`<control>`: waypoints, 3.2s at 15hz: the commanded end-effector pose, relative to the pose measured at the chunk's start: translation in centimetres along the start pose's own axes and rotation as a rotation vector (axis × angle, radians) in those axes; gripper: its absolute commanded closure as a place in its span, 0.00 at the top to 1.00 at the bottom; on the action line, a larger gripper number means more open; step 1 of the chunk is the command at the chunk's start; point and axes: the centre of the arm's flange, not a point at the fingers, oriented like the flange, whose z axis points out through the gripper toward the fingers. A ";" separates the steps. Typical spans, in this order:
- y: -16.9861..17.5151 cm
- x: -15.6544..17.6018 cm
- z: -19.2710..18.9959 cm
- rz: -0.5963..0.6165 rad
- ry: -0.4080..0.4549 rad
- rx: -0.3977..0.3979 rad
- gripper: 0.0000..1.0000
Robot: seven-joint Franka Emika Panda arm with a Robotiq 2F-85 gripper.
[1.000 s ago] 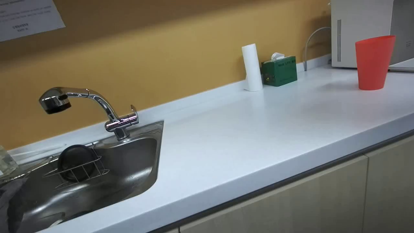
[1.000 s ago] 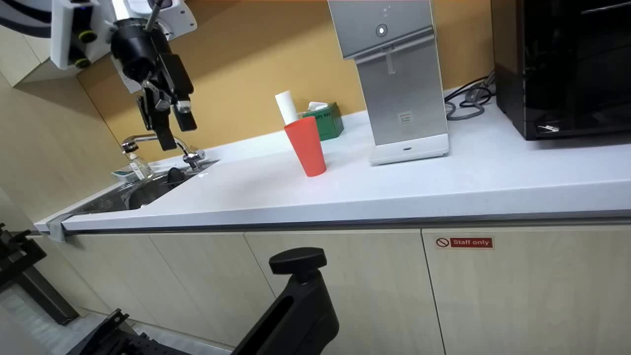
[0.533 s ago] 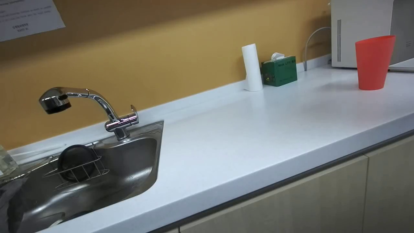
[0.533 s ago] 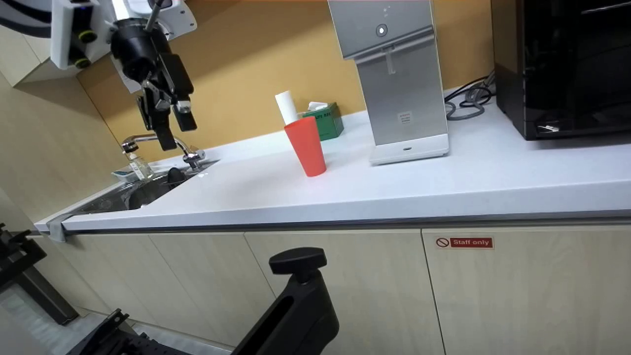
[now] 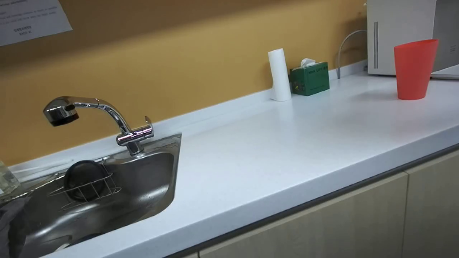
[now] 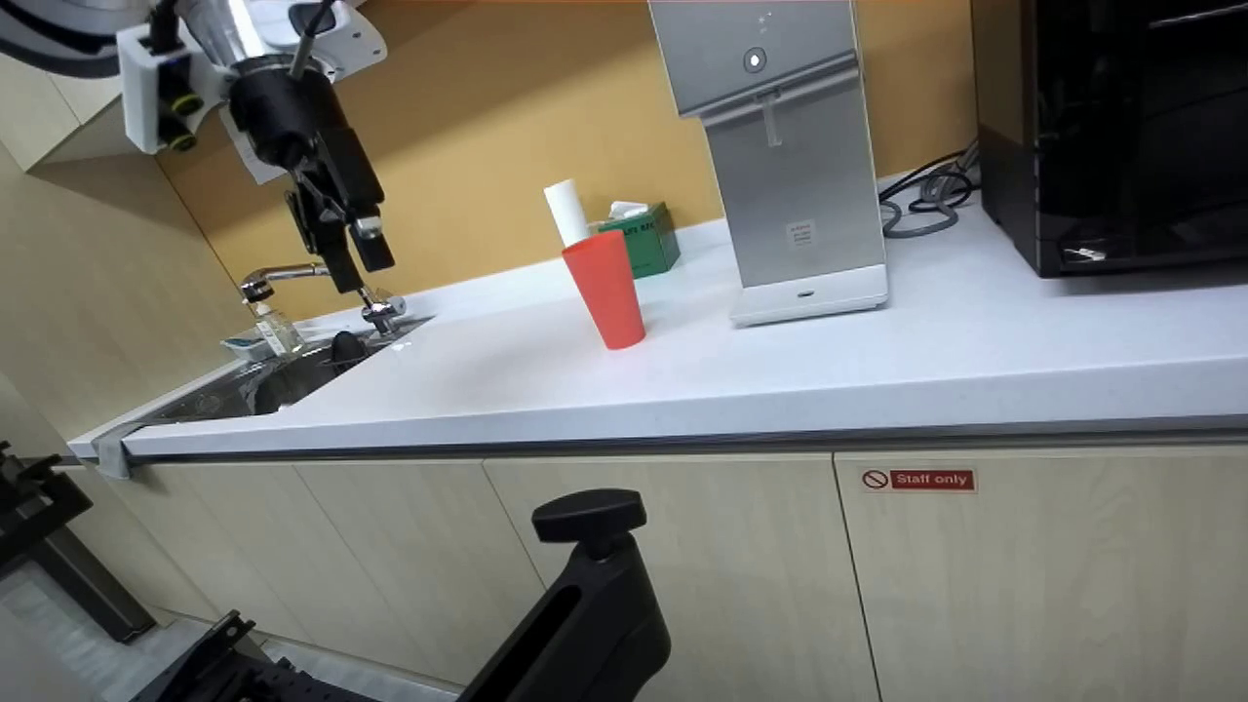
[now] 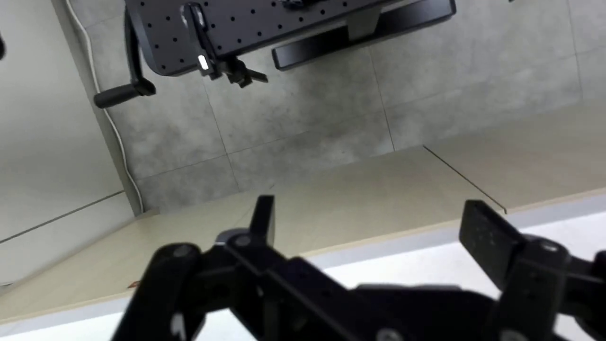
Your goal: Put the orange cup on the drip tray of the dispenser
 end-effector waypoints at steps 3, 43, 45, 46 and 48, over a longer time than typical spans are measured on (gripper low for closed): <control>-3.8 0.9 1.4 0.118 0.162 0.080 1.00; -10.6 13.0 9.9 0.355 0.751 0.152 1.00; -10.5 14.0 10.1 0.356 0.786 0.137 1.00; -10.5 14.5 10.1 0.353 0.800 0.129 1.00; -10.4 15.5 10.0 0.348 0.830 0.106 1.00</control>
